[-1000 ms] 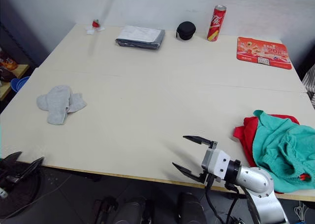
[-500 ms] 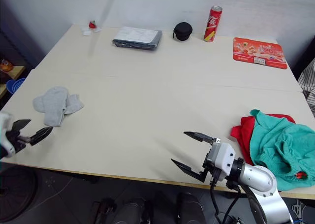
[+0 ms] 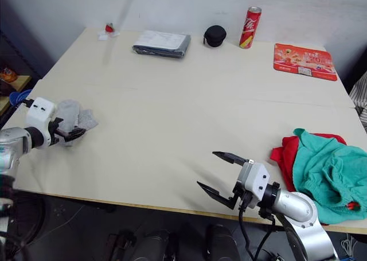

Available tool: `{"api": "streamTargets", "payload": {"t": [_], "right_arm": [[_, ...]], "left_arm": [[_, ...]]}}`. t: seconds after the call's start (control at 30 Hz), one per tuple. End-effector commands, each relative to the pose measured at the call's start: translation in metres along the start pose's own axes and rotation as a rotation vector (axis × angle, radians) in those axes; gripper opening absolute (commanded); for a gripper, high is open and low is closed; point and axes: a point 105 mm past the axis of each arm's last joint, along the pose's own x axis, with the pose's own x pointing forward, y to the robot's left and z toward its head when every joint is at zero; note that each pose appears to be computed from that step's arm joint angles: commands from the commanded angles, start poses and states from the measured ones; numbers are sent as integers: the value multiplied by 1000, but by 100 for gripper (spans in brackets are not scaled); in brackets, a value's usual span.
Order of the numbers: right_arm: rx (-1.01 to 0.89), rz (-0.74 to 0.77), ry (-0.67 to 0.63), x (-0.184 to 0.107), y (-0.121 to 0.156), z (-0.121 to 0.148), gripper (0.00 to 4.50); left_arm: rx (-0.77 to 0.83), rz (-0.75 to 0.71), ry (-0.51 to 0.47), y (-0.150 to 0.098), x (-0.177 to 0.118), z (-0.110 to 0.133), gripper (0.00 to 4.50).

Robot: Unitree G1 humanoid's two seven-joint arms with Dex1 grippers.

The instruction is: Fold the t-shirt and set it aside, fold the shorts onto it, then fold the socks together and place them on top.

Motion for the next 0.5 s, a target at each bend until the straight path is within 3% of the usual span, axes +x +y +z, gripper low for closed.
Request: {"api": "streamTargets", "payload": {"t": [0.03, 0.17, 0.37, 0.5], "right_arm": [[-29, -7, -32, 1, 1, 12, 449], [-35, -14, -24, 0, 1, 12, 450], [-42, -43, -17, -4, -1, 13, 450], [-46, -50, -2, -8, 1, 12, 450]], "left_arm": [[-5, -29, 3, 3, 6, 1, 450], [-16, -56, 41, 2, 14, -6, 361], [-36, -118, 62, -2, 15, -9, 160], [-70, -269, 9, -25, 16, 0, 37]]}}
